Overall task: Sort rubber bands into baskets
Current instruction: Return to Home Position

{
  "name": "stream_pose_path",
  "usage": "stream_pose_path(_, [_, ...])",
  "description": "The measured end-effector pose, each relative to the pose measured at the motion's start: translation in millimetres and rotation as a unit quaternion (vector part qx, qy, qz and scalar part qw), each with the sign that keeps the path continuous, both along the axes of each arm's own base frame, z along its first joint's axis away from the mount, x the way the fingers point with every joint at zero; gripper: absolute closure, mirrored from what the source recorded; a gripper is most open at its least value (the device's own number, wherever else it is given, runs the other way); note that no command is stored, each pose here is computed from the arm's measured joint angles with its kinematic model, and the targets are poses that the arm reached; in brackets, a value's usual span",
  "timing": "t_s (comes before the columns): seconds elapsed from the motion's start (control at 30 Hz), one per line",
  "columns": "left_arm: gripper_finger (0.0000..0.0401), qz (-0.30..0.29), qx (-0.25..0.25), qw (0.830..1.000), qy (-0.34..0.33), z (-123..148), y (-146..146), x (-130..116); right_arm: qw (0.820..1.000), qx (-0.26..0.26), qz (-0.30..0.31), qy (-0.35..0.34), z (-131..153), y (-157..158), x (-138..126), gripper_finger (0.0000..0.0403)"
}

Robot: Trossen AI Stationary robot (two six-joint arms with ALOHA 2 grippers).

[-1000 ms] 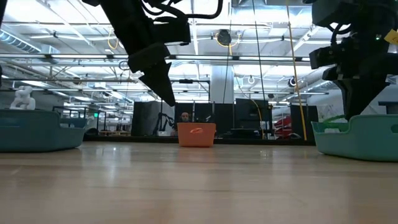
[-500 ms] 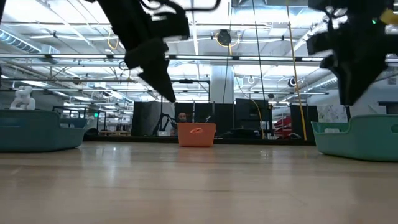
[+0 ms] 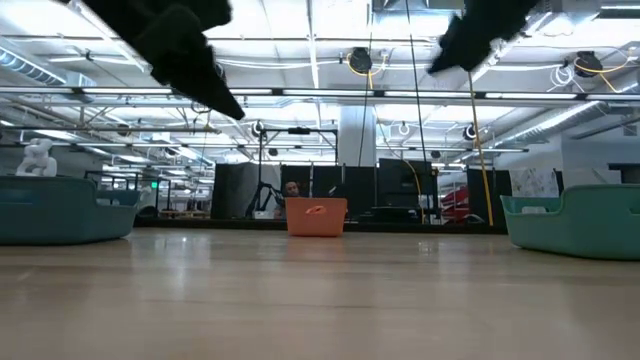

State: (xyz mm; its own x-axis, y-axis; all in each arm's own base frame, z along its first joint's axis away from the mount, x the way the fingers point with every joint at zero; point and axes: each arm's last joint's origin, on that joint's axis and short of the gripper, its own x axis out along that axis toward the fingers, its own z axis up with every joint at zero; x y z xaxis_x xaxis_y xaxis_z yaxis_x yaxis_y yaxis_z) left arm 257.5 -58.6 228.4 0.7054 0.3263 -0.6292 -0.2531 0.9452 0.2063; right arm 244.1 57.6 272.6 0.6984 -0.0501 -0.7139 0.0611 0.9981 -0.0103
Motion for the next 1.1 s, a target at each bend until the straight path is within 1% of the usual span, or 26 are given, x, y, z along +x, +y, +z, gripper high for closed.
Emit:
stream_pose_path(0.07, [0.0399, -0.004, -0.013, 0.999, -0.035, -4, 3, -15, 0.999, 0.002, 0.011, -0.049, 7, 2, 7, 0.0308])
stream_pose_path(0.13, [0.0399, -0.013, -0.032, 0.996, -0.079, -7, 6, -27, 0.995, 0.007, 0.036, -0.089, 14, 4, 12, 0.0308])
stream_pose_path(0.2, [0.0399, -0.02, -0.045, 0.992, -0.117, -10, 10, -40, 0.991, 0.014, 0.068, -0.113, 19, 6, 13, 0.0308])
stream_pose_path(0.27, [0.0399, -0.026, -0.058, 0.986, -0.153, -12, 13, -51, 0.99, 0.017, 0.079, -0.119, 22, 6, 10, 0.0308])
stream_pose_path(0.4, [0.0399, -0.036, -0.069, 0.977, -0.2, -12, 19, -74, 0.988, 0.018, 0.073, -0.132, 32, 1, -5, 0.0308])
stream_pose_path(0.53, [0.0399, -0.04, -0.081, 0.965, -0.245, -11, 25, -96, 0.982, 0.029, 0.066, -0.176, 35, -5, -29, 0.0308])
stream_pose_path(0.73, [0.0399, -0.045, -0.097, 0.947, -0.304, -16, 34, -126, 0.966, 0.061, 0.027, -0.251, 24, -15, -61, 0.0308])
stream_pose_path(0.93, [0.0399, -0.046, -0.111, 0.926, -0.357, -29, 40, -147, 0.957, 0.094, 0.011, -0.274, -3, -22, -86, 0.0308])
stream_pose_path(1.1, [0.0399, -0.052, -0.121, 0.913, -0.386, -34, 42, -157, 0.944, 0.117, -0.011, -0.309, -20, -27, -104, 0.0308])
